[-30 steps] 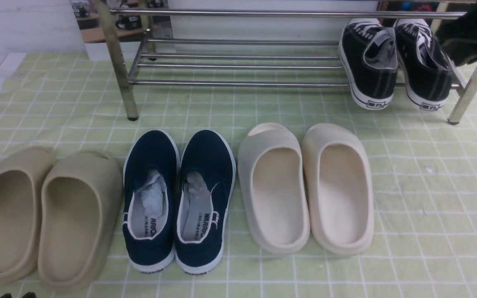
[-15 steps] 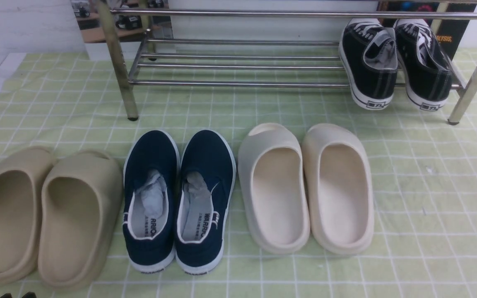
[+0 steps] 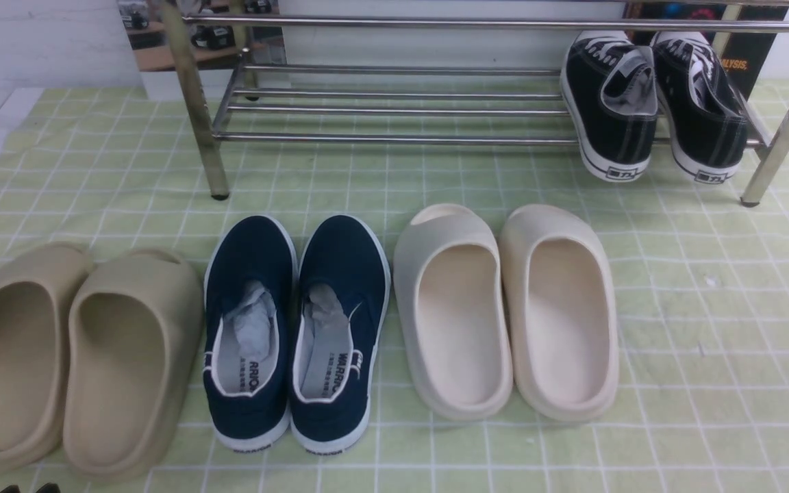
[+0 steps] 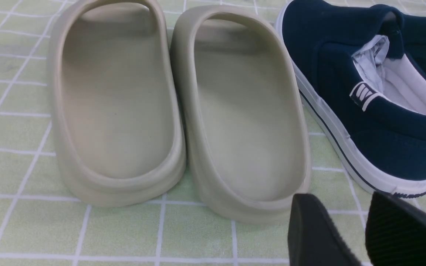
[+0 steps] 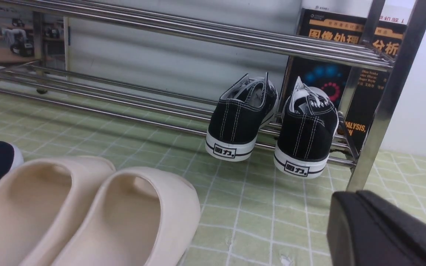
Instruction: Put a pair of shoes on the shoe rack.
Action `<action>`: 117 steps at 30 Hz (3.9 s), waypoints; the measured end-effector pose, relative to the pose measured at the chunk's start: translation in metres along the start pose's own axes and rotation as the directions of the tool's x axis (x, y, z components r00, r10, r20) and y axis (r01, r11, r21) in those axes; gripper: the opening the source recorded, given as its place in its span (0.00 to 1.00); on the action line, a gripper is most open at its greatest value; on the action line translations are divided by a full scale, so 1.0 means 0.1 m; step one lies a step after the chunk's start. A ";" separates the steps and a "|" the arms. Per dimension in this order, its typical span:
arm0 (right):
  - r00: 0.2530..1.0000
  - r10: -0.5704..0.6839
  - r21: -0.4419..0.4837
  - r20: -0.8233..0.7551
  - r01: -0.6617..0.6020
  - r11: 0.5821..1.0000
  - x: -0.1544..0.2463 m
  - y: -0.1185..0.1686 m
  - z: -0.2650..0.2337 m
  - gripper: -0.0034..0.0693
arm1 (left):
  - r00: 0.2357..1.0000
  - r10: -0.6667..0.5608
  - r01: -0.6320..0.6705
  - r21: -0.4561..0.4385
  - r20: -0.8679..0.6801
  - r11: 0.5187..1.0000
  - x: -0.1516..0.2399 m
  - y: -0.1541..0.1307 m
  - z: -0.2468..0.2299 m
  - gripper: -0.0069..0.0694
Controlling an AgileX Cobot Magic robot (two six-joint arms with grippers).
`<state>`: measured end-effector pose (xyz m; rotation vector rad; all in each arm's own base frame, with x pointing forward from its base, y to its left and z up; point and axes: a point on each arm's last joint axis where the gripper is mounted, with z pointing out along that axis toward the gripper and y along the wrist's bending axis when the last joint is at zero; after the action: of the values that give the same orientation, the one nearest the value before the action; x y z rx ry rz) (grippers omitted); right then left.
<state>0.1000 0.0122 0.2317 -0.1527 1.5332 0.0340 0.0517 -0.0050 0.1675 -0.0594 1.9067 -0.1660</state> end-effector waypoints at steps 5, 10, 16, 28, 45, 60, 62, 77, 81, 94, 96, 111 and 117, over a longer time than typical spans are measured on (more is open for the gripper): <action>1.000 0.003 -0.001 -0.008 -0.003 1.000 0.02 0.00 0.00 0.05 | 1.000 0.000 0.000 0.000 0.000 1.000 0.00 0.00 0.00 0.40; 1.000 0.007 0.001 0.006 -0.007 1.000 0.06 0.00 -0.03 0.05 | 1.000 0.000 0.000 0.000 0.000 1.000 0.00 0.00 0.00 0.40; 1.000 -0.031 -0.012 0.004 0.031 0.999 0.22 0.03 -0.18 0.06 | 1.000 0.000 0.000 0.000 0.000 1.000 0.00 0.00 0.00 0.40; 0.967 -0.043 0.016 0.250 0.040 0.999 0.06 0.01 -0.47 0.07 | 1.000 0.001 -0.001 0.000 0.001 1.000 0.00 0.00 0.00 0.40; 0.973 0.137 0.122 -0.185 -0.116 0.986 0.47 -0.03 -0.47 0.08 | 1.000 0.001 -0.001 0.000 0.001 1.000 0.00 0.00 0.00 0.40; 0.928 0.208 0.147 -0.308 -0.170 0.974 0.57 -0.02 -0.50 0.08 | 1.000 0.001 -0.001 0.000 0.001 1.000 0.00 0.00 0.00 0.40; 0.928 0.209 0.147 -0.309 -0.171 0.974 0.57 -0.02 -0.51 0.08 | 1.000 0.001 -0.001 0.000 0.001 1.000 0.00 0.00 0.00 0.40; 0.928 0.210 0.148 -0.309 -0.172 0.974 0.57 -0.02 -0.51 0.10 | 1.000 0.001 -0.001 0.000 0.001 1.000 0.00 0.00 0.00 0.40; 0.927 0.210 0.148 -0.309 -0.172 0.974 0.57 -0.02 -0.51 0.10 | 1.000 0.001 -0.001 0.000 0.001 1.000 0.00 0.00 0.00 0.40; 0.927 0.210 0.148 -0.309 -0.172 0.974 0.57 -0.02 -0.51 0.11 | 1.000 0.001 -0.001 0.000 0.001 1.000 0.00 0.00 0.00 0.40; 0.927 0.210 0.148 -0.309 -0.172 0.974 0.57 -0.02 -0.51 0.11 | 1.000 0.001 -0.001 0.000 0.001 1.000 0.00 0.00 0.00 0.40; 0.927 0.211 0.149 -0.309 -0.171 0.974 0.57 -0.02 -0.51 0.14 | 1.000 0.001 -0.001 0.000 0.001 1.000 0.00 0.00 0.00 0.40; 0.927 0.211 0.149 -0.309 -0.171 0.974 0.57 -0.02 -0.51 0.15 | 1.000 0.001 -0.001 0.000 0.001 1.000 0.00 0.00 0.00 0.40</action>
<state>0.0523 0.0000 0.1739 0.0935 1.8700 0.0752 0.0516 -0.0050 0.1676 -0.0588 1.9060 -0.1652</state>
